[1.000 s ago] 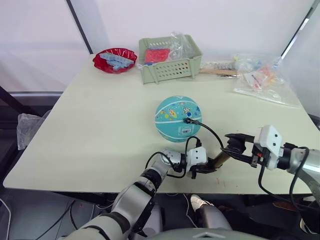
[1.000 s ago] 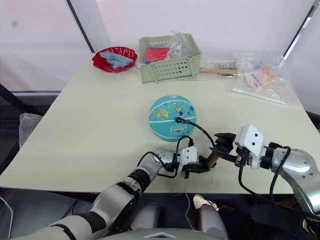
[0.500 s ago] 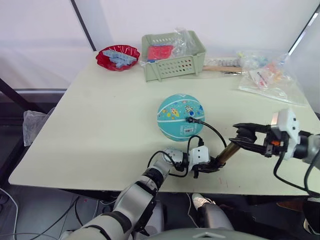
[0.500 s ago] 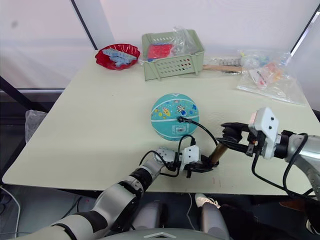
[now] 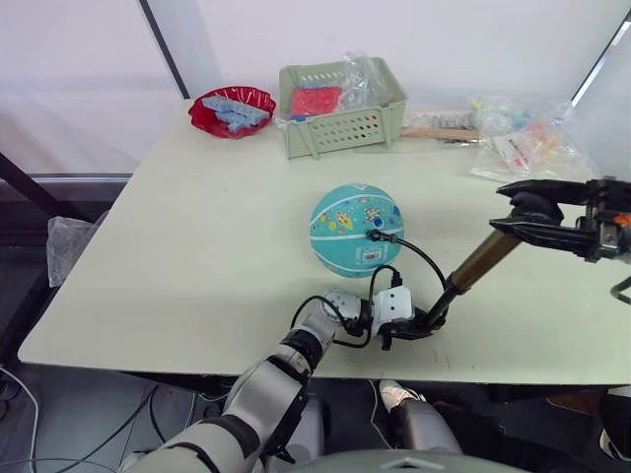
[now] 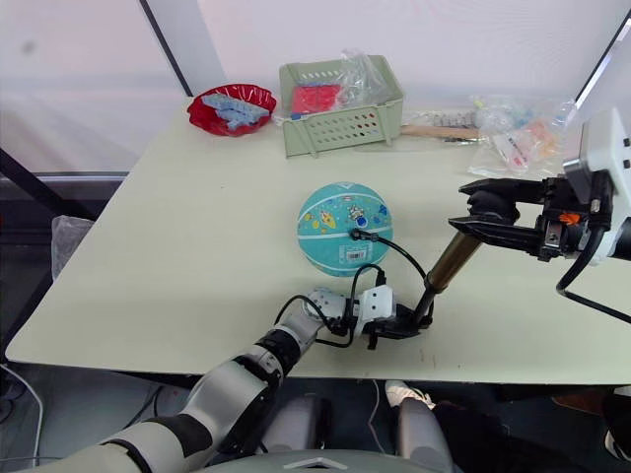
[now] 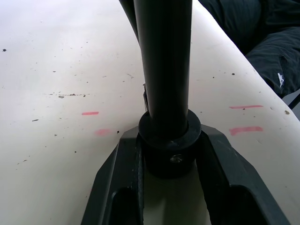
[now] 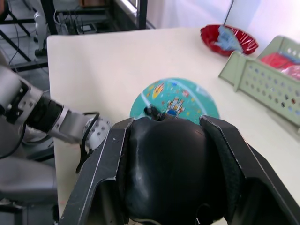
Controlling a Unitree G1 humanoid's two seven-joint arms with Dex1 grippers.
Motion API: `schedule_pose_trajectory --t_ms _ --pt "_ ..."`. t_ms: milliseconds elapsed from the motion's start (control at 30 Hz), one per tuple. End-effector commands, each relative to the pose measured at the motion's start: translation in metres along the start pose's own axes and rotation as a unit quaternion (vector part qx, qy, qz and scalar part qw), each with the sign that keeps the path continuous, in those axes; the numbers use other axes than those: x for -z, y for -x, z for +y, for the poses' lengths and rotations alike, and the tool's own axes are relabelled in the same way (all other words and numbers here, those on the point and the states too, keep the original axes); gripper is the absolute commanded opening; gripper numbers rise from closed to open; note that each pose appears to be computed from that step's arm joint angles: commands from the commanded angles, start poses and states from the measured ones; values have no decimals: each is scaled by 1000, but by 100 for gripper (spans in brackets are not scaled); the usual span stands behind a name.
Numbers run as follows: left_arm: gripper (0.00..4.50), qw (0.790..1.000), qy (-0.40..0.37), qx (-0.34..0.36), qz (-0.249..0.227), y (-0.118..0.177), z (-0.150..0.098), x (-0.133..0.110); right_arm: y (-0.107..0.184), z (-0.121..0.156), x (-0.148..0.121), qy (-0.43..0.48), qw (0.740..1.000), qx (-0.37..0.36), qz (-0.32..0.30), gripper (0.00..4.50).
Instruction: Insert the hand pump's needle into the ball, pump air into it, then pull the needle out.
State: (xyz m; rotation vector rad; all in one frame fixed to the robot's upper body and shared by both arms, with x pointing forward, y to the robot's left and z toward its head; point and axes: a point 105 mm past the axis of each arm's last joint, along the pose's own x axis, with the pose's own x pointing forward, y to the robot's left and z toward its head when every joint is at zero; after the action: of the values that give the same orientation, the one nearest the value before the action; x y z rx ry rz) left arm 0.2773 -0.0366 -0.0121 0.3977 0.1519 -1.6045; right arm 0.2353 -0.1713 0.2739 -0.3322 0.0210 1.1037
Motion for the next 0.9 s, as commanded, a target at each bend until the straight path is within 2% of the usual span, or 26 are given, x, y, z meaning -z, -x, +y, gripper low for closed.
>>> schedule_pose_trajectory --t_ms 33,233,367,567,733,900 --pt "108 991 82 39 96 14 -39 61 4 -1 -6 25 1000 18 -5 166" --pt "108 991 82 40 96 13 -42 61 -10 9 33 -2 1000 5 27 166" --pt "108 991 82 39 94 11 -44 61 -20 20 75 -27 998 -7 56 166" --pt "108 991 82 37 95 12 -43 62 -36 33 118 -23 996 -7 87 166" --pt "108 991 82 38 94 11 -43 61 -44 42 138 -27 995 -7 94 166" --pt "108 991 82 38 94 10 -43 61 -44 42 133 -14 996 -14 89 166"
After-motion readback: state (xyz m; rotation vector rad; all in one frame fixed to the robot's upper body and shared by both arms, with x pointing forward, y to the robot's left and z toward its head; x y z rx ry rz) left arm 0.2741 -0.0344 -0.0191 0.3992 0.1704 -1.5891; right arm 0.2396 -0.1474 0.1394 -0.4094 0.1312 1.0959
